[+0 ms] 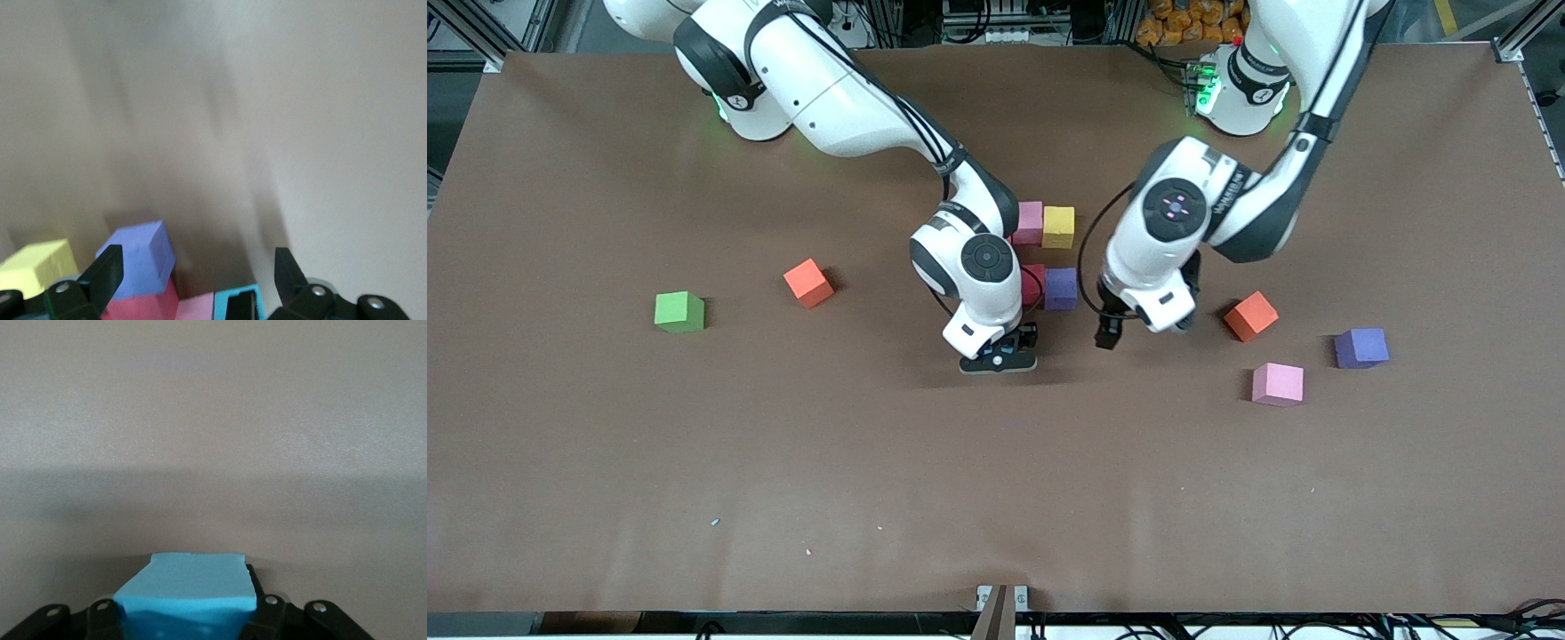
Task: Arrange 11 blocks into digit 3
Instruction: 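Release the blue cube and move the left gripper toward the orange cube, then grasp the orange cube with the left gripper while the right gripper withdraws, then carry the orange cube with the left gripper toward the cube column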
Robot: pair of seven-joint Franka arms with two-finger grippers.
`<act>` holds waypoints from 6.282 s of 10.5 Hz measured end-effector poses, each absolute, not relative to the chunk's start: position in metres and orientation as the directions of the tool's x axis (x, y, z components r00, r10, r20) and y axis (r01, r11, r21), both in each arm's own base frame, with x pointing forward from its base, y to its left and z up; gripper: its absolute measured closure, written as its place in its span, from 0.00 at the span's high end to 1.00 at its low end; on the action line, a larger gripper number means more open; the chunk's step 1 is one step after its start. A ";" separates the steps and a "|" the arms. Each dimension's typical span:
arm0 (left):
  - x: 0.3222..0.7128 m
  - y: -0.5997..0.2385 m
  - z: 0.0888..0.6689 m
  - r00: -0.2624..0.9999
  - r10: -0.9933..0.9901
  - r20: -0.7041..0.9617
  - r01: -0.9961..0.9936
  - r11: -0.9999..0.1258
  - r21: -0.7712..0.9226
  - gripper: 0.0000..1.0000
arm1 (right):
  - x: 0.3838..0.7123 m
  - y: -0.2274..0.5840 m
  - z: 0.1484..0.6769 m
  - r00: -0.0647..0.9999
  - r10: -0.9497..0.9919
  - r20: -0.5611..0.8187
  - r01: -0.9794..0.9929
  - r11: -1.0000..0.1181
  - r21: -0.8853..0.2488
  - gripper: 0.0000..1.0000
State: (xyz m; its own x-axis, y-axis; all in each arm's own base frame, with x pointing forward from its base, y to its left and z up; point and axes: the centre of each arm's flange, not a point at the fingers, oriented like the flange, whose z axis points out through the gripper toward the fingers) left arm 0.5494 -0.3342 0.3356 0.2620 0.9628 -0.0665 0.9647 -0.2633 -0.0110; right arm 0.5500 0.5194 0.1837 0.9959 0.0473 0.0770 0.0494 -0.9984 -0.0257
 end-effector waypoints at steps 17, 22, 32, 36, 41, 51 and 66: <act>0.600 -0.115 0.312 0.875 0.465 -0.136 0.442 -0.881 -0.168 1.00 | 0.547 0.508 0.311 0.994 0.104 0.022 0.104 -0.994 0.029 1.00; 0.564 -0.046 0.266 0.881 0.463 -0.100 0.453 -0.885 -0.110 1.00 | 0.542 0.454 0.381 0.972 0.187 -0.141 0.207 -0.968 0.142 1.00; 0.523 -0.057 0.225 0.855 0.514 -0.067 0.510 -0.857 -0.072 1.00 | 0.579 0.283 0.514 0.872 0.421 -0.251 0.451 -0.889 0.075 1.00; 0.522 -0.050 0.212 0.847 0.527 -0.067 0.524 -0.850 -0.060 1.00 | 0.611 0.148 0.552 0.922 0.323 -0.215 0.335 -0.942 0.022 1.00; 0.527 -0.050 0.204 0.831 0.551 -0.070 0.549 -0.834 -0.052 0.59 | 0.585 0.051 0.608 0.979 0.164 -0.125 0.172 -0.983 0.057 1.00; 0.581 -0.249 0.265 0.401 0.911 -0.094 0.915 -0.402 0.004 0.55 | 0.530 -0.008 0.575 0.999 0.033 0.020 0.033 -0.999 -0.005 1.00; 0.559 -0.412 0.215 0.148 0.978 -0.146 0.986 -0.157 -0.055 0.55 | 0.535 -0.025 0.599 0.989 -0.013 0.147 -0.007 -0.999 -0.042 1.00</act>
